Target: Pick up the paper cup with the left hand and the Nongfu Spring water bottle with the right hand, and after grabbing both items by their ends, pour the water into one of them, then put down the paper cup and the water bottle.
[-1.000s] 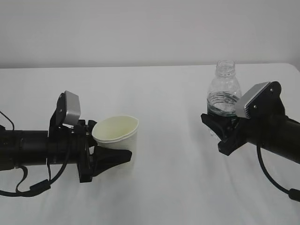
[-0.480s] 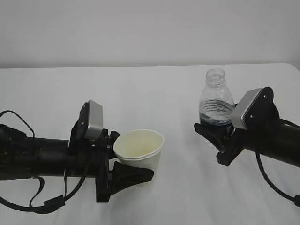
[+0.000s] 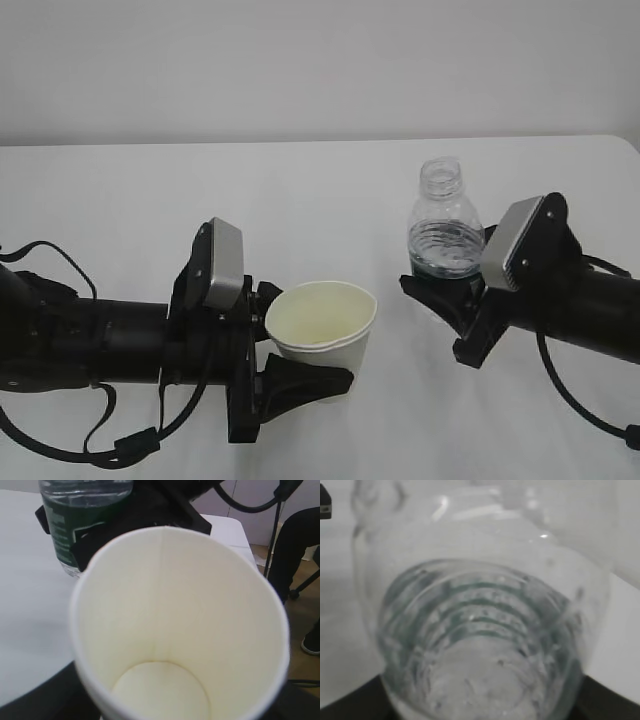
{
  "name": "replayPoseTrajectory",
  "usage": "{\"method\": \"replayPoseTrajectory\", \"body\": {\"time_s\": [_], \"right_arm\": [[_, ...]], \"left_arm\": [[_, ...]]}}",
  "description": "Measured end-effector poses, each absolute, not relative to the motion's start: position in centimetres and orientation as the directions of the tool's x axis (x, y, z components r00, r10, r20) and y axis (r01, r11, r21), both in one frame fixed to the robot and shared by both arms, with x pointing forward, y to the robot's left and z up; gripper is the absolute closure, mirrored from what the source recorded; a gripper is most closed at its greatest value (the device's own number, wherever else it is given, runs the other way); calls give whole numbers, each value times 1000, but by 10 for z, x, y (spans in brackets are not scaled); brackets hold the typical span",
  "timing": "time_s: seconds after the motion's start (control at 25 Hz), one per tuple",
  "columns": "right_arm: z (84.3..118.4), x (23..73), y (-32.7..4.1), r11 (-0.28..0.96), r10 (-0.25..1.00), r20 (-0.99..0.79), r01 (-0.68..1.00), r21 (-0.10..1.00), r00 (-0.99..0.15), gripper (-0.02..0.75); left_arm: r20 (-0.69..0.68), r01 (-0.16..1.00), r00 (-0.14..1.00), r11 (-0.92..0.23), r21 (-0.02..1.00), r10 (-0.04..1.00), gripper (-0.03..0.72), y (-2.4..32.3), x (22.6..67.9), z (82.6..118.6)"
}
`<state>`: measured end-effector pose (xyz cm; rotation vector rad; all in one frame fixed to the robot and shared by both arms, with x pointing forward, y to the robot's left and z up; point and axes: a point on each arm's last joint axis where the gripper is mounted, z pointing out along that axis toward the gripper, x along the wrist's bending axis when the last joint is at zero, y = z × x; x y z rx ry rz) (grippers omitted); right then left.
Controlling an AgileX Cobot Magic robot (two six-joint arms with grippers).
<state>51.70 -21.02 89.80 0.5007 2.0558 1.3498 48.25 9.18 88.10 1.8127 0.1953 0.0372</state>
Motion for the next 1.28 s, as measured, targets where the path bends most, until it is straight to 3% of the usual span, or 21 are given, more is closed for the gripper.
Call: {"method": "replayPoseTrajectory", "body": {"time_s": [0.68, 1.28], "right_arm": [[906, 528, -189, 510, 466, -457, -193, 839, -757, 311], [912, 533, -177, 599, 330, -675, -405, 690, -660, 311]], "left_arm": [[-70, 97, 991, -249, 964, 116, 208, 90, 479, 880], [-65, 86, 994, -259, 962, 90, 208, 90, 476, 880]]}}
